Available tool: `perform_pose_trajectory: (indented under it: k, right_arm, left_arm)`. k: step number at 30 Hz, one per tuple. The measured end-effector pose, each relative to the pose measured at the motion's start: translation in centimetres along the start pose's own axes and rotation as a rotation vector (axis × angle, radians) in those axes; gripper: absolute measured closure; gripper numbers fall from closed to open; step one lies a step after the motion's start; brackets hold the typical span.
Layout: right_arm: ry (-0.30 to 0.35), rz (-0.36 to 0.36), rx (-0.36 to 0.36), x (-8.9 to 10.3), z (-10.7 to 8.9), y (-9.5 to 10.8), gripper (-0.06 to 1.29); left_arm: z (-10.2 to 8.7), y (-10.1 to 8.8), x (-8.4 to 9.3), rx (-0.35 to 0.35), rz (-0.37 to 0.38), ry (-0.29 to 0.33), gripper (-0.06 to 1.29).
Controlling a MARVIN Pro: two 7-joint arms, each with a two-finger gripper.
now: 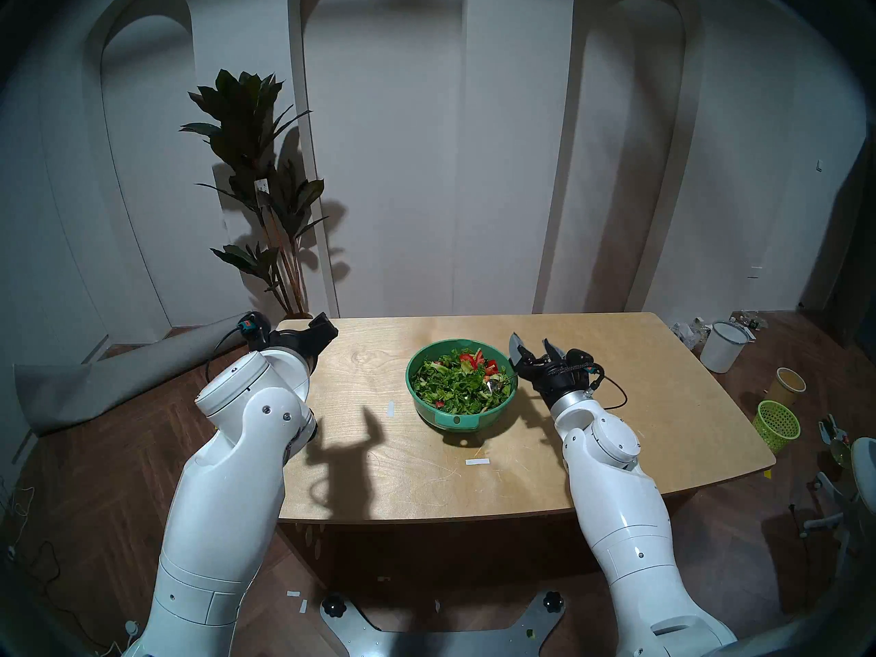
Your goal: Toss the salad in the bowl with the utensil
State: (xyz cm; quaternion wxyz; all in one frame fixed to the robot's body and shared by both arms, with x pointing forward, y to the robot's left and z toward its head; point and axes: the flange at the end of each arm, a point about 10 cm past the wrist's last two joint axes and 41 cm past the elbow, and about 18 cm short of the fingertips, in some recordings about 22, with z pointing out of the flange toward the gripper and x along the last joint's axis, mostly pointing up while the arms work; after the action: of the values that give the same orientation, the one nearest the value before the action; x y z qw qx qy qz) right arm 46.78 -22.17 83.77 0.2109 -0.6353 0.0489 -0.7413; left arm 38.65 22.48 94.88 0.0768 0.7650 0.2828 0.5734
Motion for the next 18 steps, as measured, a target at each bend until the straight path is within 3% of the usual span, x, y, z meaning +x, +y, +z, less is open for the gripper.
perform_pose_trajectory:
  k: [8,18]
  right_arm:
    - [0.192,-0.081,0.043,6.4,0.8,-0.1,0.02]
    - [0.327,-0.402,0.144,11.9,0.1,-1.8,0.02]
  left_arm:
    - [0.0,0.0,0.0,0.0,0.0,0.0,-0.02]
    - [0.0,0.0,0.0,0.001,0.001,0.0,-0.02]
